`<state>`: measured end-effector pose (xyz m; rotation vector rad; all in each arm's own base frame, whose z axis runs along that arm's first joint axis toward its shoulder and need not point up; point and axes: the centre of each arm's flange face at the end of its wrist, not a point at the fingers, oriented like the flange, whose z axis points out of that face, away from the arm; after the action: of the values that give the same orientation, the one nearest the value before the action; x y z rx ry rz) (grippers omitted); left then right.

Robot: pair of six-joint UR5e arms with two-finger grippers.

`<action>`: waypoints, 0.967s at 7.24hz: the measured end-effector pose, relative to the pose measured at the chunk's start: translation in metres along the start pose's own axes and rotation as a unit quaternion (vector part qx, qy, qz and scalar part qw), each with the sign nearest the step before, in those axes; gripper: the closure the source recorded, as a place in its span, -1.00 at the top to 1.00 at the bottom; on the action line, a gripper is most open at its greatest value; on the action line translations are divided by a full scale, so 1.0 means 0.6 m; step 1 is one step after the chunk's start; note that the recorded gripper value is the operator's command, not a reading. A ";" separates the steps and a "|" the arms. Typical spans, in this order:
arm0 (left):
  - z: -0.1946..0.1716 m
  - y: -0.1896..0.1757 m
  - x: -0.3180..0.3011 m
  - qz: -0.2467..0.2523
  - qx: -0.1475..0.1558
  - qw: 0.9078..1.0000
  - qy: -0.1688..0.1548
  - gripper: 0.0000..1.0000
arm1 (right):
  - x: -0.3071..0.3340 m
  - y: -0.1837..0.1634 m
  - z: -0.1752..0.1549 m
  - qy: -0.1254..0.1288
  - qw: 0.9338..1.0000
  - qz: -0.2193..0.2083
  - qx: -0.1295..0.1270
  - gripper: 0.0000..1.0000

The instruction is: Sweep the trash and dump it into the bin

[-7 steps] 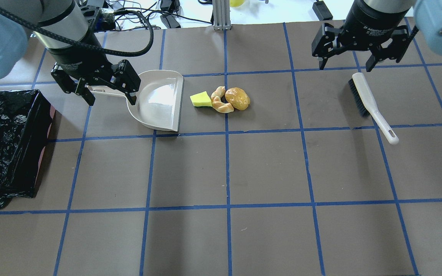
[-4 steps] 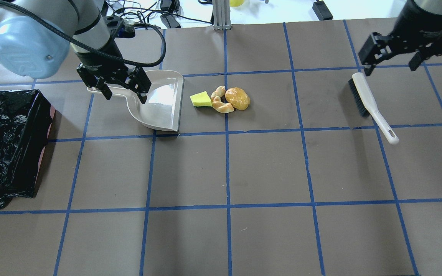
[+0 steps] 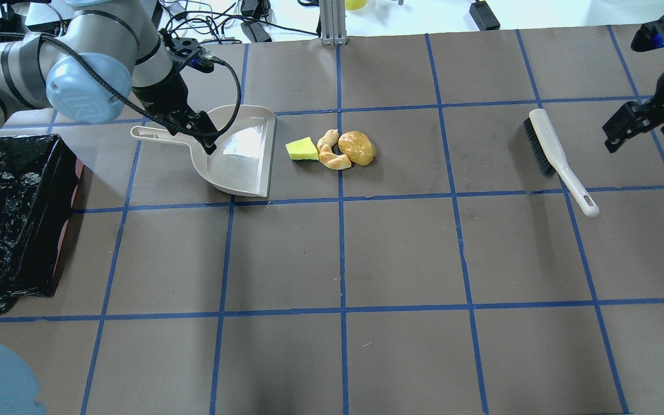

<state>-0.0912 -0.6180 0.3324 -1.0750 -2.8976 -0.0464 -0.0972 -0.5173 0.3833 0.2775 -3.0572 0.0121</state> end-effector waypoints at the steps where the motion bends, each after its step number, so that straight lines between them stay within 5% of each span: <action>1: 0.007 -0.005 -0.032 0.089 0.008 0.996 -0.009 1.00 | 0.009 -0.008 0.053 -0.004 1.000 0.001 -0.006 1.00; 4: 0.038 -0.021 -0.103 0.299 0.007 0.953 -0.043 1.00 | 0.021 -0.032 0.156 -0.024 0.999 0.020 -0.033 1.00; 7: 0.088 0.027 -0.182 0.374 -0.009 0.927 -0.025 1.00 | 0.023 -0.049 0.215 -0.031 0.998 0.029 -0.048 1.00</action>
<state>-0.0001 -0.6746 0.2737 -2.1132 -2.3179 -0.0115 -0.1148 -0.5509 0.2557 0.1878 -3.1144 -0.1410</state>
